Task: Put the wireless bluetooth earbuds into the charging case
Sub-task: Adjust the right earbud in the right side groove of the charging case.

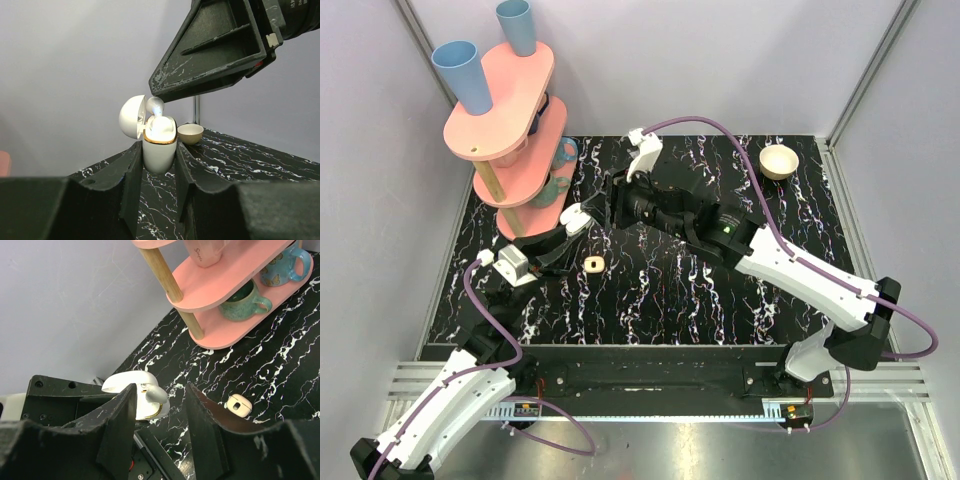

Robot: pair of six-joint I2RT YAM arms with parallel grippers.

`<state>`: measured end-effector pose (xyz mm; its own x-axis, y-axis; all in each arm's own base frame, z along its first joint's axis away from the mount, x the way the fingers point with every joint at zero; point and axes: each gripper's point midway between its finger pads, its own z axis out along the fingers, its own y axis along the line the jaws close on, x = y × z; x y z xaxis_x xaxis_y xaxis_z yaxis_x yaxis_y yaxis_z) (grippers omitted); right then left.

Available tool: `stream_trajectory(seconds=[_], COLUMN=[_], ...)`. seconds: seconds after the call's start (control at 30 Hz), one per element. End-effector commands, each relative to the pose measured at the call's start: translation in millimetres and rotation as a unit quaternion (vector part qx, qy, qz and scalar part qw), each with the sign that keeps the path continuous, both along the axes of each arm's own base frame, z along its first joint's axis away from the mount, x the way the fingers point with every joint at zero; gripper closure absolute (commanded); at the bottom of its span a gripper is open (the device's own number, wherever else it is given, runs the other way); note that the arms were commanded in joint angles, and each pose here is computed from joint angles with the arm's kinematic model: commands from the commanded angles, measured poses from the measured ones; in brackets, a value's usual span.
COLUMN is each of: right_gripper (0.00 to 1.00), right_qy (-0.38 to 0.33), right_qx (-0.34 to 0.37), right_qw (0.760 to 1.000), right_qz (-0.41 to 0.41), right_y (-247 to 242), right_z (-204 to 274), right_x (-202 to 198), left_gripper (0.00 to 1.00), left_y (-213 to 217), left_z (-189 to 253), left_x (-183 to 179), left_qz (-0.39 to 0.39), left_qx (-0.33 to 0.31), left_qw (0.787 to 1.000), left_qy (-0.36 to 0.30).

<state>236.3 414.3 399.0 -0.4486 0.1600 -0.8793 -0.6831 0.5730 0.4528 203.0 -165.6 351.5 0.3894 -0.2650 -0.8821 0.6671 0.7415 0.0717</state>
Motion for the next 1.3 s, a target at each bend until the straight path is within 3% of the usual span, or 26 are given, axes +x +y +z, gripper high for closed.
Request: stream_trajectory(seconds=[0.0, 0.37, 0.47, 0.97, 1.27], right_gripper=[0.50, 0.52, 0.57, 0.53, 0.60], right_qy=[-0.014, -0.010, -0.011, 0.000, 0.006], right_qx=[0.007, -0.004, -0.004, -0.012, -0.011], right_qw=[1.000, 1.000, 1.000, 1.000, 1.000], right_qz=[-0.004, 0.006, 0.006, 0.002, 0.020], right_y=[0.6, 3.0, 3.2, 1.9, 11.8], right_z=[17.3, 14.6, 15.6, 12.1, 9.2], right_x=[-0.4, -3.5, -3.4, -3.3, -5.6], left_gripper=[1.00, 1.00, 1.00, 1.00, 1.00], left_y=[7.1, 6.6, 5.8, 6.0, 5.2], left_z=[27.7, 27.4, 27.3, 27.0, 27.5], left_x=[-4.5, -3.8, -4.1, -3.4, -4.8], left_qz=[0.011, 0.011, 0.009, 0.010, 0.007], left_qx=[-0.018, -0.018, -0.017, -0.018, -0.017], left_qw=[0.999, 0.999, 0.999, 0.999, 0.999], left_qy=[-0.032, -0.032, -0.032, -0.031, -0.033])
